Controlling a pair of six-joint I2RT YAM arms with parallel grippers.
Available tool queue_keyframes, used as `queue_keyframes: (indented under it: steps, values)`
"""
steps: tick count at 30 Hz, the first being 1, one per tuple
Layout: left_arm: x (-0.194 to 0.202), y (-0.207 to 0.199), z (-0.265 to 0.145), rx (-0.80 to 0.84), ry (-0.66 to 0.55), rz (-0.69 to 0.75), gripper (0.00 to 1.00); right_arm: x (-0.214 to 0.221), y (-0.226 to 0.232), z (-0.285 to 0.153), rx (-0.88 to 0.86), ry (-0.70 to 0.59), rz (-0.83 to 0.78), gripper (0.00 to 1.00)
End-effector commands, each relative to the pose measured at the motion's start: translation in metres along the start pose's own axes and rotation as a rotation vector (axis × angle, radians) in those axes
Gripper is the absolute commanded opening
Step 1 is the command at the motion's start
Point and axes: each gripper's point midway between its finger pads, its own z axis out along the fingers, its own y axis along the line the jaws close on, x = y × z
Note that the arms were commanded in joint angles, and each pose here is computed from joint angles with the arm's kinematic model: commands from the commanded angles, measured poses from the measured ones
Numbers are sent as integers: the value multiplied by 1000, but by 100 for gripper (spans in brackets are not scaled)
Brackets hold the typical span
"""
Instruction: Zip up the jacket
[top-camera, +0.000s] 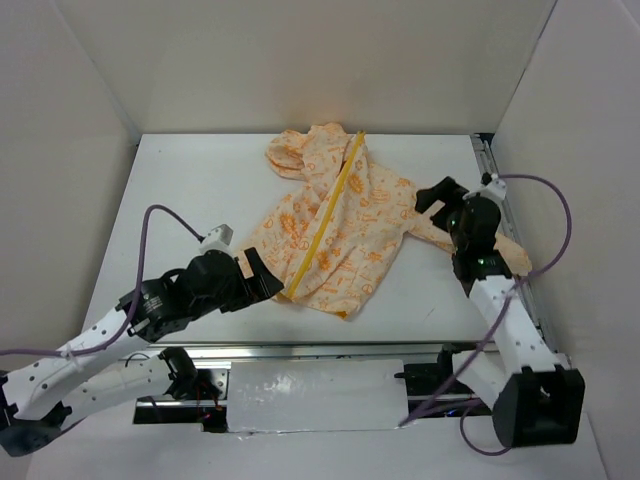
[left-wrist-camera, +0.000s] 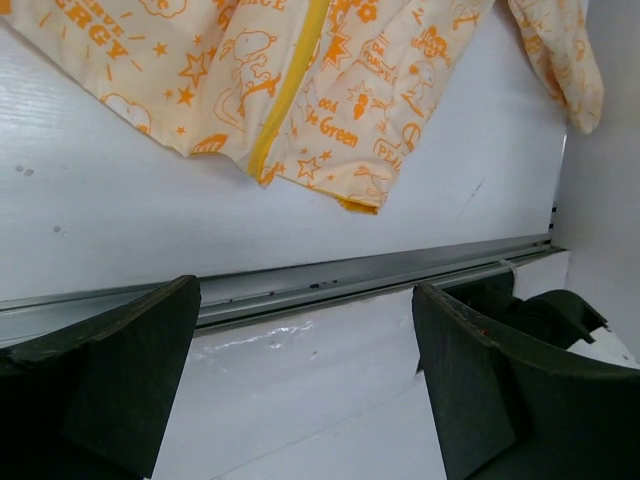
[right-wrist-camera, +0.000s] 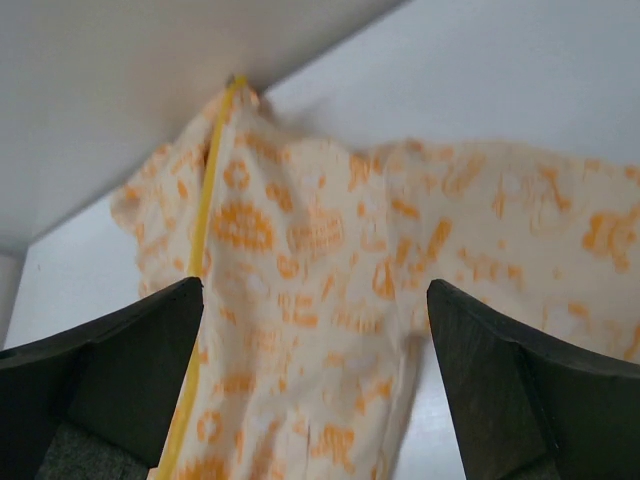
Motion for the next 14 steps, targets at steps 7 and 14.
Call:
queue_keyframes:
  steps: [7,14]
  values:
    - [-10,-9,-17,198,-109,95,99,6,-14,-99,43,-149,55,100]
    - [-7,3,-24,173,-102,76,99,2,-14,-111,11,-196,86,100]
